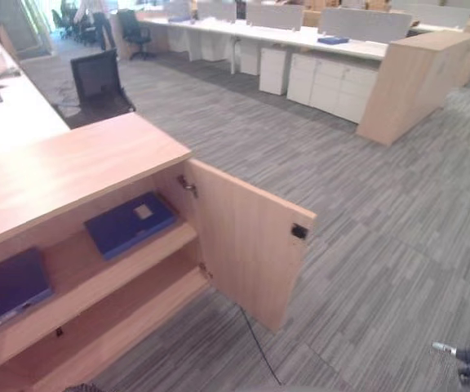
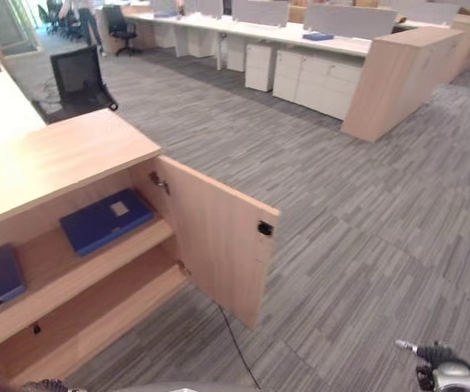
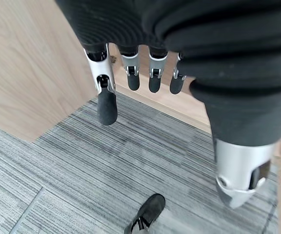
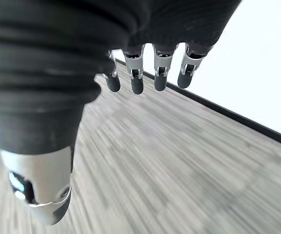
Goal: Put the empty folder in the office cabinet
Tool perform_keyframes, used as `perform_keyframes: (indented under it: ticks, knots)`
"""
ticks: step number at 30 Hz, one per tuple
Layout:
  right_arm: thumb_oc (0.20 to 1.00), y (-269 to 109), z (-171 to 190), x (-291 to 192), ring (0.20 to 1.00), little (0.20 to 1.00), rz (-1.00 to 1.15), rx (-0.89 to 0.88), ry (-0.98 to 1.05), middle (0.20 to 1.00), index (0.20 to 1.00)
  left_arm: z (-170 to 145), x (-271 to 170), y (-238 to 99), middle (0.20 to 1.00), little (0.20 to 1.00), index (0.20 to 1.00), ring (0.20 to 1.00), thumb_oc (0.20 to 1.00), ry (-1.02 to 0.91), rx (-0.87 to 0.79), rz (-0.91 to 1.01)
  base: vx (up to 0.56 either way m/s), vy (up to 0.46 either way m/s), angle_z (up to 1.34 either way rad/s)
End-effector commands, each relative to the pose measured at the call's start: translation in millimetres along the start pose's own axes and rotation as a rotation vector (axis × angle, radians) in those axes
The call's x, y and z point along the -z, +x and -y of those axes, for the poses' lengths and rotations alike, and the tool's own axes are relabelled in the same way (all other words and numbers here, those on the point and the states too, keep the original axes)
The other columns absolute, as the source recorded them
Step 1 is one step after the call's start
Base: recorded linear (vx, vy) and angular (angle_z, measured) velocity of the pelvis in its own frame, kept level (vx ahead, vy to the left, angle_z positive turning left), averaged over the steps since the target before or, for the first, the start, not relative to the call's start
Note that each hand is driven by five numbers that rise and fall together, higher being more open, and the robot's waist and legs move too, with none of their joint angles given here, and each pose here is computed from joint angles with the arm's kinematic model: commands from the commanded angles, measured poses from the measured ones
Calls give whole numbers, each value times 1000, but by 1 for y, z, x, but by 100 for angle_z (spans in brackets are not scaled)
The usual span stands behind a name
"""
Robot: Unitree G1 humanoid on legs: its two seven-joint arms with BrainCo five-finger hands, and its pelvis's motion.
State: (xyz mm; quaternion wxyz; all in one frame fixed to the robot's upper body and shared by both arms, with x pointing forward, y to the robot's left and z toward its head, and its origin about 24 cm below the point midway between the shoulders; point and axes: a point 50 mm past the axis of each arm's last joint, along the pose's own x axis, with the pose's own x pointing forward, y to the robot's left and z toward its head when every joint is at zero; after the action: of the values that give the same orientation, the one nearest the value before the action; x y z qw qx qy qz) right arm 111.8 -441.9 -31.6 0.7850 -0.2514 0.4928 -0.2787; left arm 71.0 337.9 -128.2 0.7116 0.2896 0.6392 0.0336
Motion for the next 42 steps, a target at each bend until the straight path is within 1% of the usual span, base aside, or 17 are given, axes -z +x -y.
perform_keyframes:
  ticks: [1, 3, 4, 5, 8, 11, 12, 14, 15, 16, 22, 27, 29, 31, 35, 41, 42]
  knots:
    - [1000, -18, -41, -95, 1000, 1000, 425, -59, 4, 1000, 1000, -33, -4, -3, 1000, 1000, 1000, 1000, 1000, -78, -65, -15, -41, -241, 38]
    - [1000, -46, -60, -92, 1000, 1000, 585, -114, 9, 1000, 1000, -29, -1, -3, 1000, 1000, 1000, 1000, 1000, -99, -76, -18, -63, -257, -1]
    - [1000, -54, -60, -111, 1000, 1000, 678, -137, 39, 1000, 1000, -34, -6, -3, 1000, 1000, 1000, 1000, 1000, -95, -72, 10, -72, -266, 18]
    - [1000, -58, -61, -117, 1000, 1000, 707, -152, 37, 1000, 1000, -37, -5, -3, 1000, 1000, 1000, 1000, 1000, -98, -75, 11, -65, -264, 57]
    - [1000, -86, -70, -149, 1000, 1000, 898, -260, -30, 1000, 1000, -64, -1, -8, 1000, 1000, 1000, 1000, 1000, -77, -117, 12, -32, -163, 21]
    - [1000, -108, -81, -168, 1000, 1000, 1028, -365, -63, 1000, 1000, -83, 3, -13, 1000, 1000, 1000, 1000, 1000, -61, -153, 2, -8, -125, 7]
    - [1000, -121, -86, -176, 1000, 1000, 1085, -398, -44, 1000, 1000, -73, 5, -10, 1000, 1000, 1000, 1000, 1000, -50, -151, 21, -4, -85, 27]
    - [1000, -124, -96, -182, 1000, 1000, 1102, -465, -14, 1000, 1000, -70, 11, -10, 1000, 1000, 1000, 1000, 1000, -56, -144, 18, -6, -89, 41]
    - [1000, -140, -112, -188, 1000, 1000, 1153, -558, -43, 1000, 1000, -68, 14, -10, 1000, 1000, 1000, 1000, 1000, -56, -133, 5, -2, -86, 26]
    - [1000, -145, -115, -190, 1000, 1000, 1175, -586, -57, 1000, 1000, -66, 15, -10, 1000, 1000, 1000, 1000, 1000, -56, -127, 2, 1, -68, 21]
    - [1000, -145, -116, -205, 1000, 1000, 1193, -569, -48, 1000, 1000, -57, 15, -8, 1000, 1000, 1000, 1000, 1000, -68, -108, 10, 15, -25, 24]
    - [1000, -142, -118, -219, 1000, 1000, 1184, -560, -18, 1000, 1000, -39, 18, -5, 1000, 1000, 1000, 1000, 1000, -92, -76, -1, 21, -7, 10]
    - [1000, -145, -125, -235, 1000, 1000, 1192, -567, 16, 1000, 1000, -25, 20, -3, 1000, 1000, 1000, 1000, 1000, -115, -60, -10, 23, 0, 6]
    - [1000, -148, -128, -243, 1000, 1000, 1205, -575, 30, 1000, 1000, -21, 21, -3, 1000, 1000, 1000, 1000, 1000, -123, -57, -13, 10, 2, 11]
    - [1000, -161, -140, -254, 1000, 1000, 1238, -638, 47, 1000, 1000, -12, 22, -2, 1000, 1000, 1000, 1000, 1000, -123, -43, -18, 5, 10, 9]
    - [1000, -175, -174, -260, 1000, 1000, 1226, -774, 5, 1000, 1000, -11, 19, -2, 1000, 1000, 1000, 1000, 1000, -127, -48, -10, 1, 3, 2]
    - [1000, -183, -183, -260, 1000, 1000, 1228, -842, 6, 1000, 1000, -12, 16, -2, 1000, 1000, 1000, 1000, 1000, -131, -53, -1, -2, 14, 7]
